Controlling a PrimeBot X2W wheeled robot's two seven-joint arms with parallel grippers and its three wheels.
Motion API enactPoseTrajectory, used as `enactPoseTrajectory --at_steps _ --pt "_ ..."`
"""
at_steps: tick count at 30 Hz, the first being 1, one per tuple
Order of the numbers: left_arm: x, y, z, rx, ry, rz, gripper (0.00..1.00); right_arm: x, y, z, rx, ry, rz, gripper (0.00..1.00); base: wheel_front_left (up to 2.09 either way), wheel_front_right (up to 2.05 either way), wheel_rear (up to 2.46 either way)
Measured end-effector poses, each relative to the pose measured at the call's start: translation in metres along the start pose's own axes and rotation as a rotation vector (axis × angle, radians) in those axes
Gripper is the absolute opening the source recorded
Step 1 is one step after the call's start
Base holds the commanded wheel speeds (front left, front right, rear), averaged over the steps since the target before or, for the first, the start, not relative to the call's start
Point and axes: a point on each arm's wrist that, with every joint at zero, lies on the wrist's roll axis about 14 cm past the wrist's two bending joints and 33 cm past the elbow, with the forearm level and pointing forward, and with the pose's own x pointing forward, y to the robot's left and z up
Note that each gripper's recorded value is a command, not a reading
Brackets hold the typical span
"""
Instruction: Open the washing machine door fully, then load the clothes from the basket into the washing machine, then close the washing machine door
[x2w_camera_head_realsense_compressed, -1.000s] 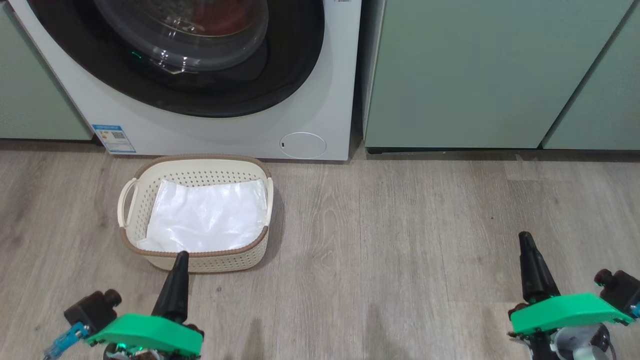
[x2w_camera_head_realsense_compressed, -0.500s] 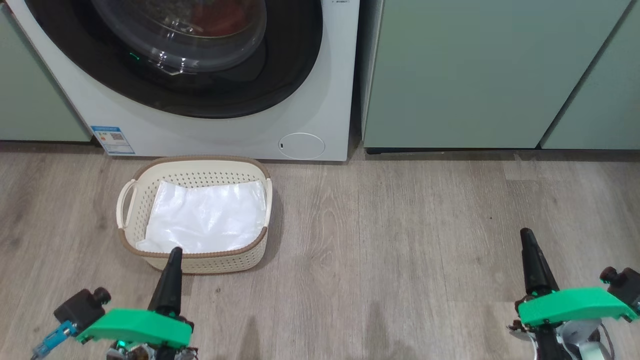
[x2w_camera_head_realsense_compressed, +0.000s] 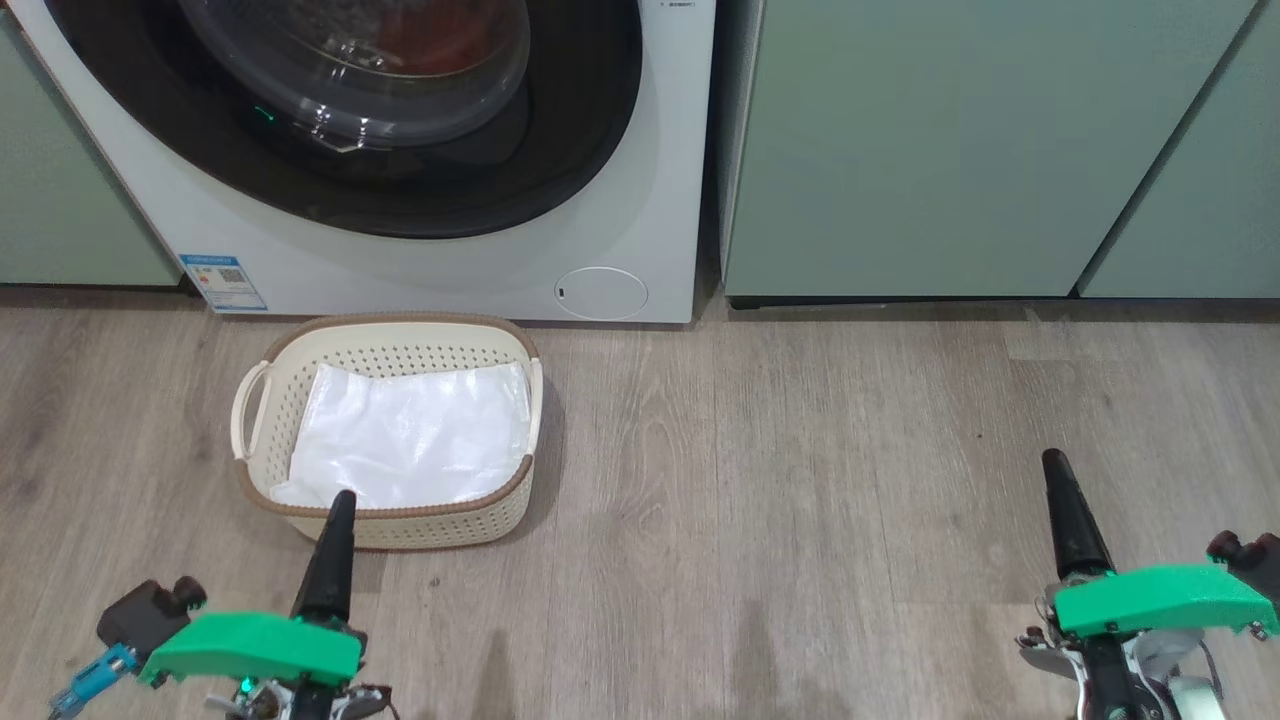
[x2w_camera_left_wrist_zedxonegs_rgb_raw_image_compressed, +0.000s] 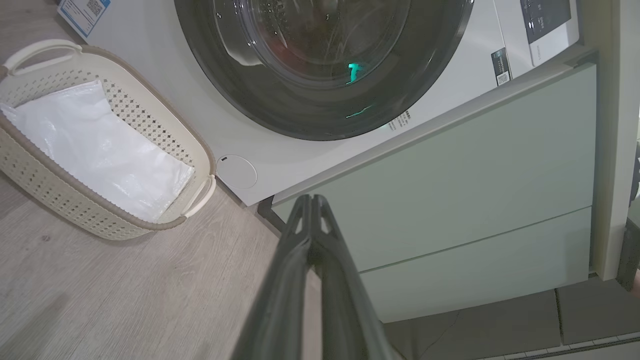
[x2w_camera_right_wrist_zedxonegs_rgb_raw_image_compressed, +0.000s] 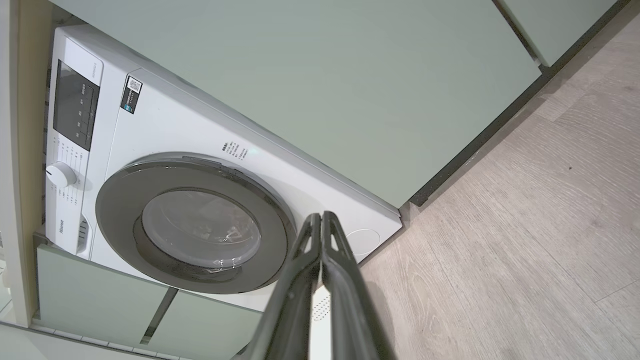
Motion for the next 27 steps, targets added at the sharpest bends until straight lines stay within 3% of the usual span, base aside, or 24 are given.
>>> enactPoseTrajectory --at_steps 27 --pt "0.0097 -0.0037 0.0072 -0.269 0.010 -0.006 0.00 0.0023 -0.0031 0.0036 0.288 0.011 -0.014 0.00 0.00 0.00 0.00"
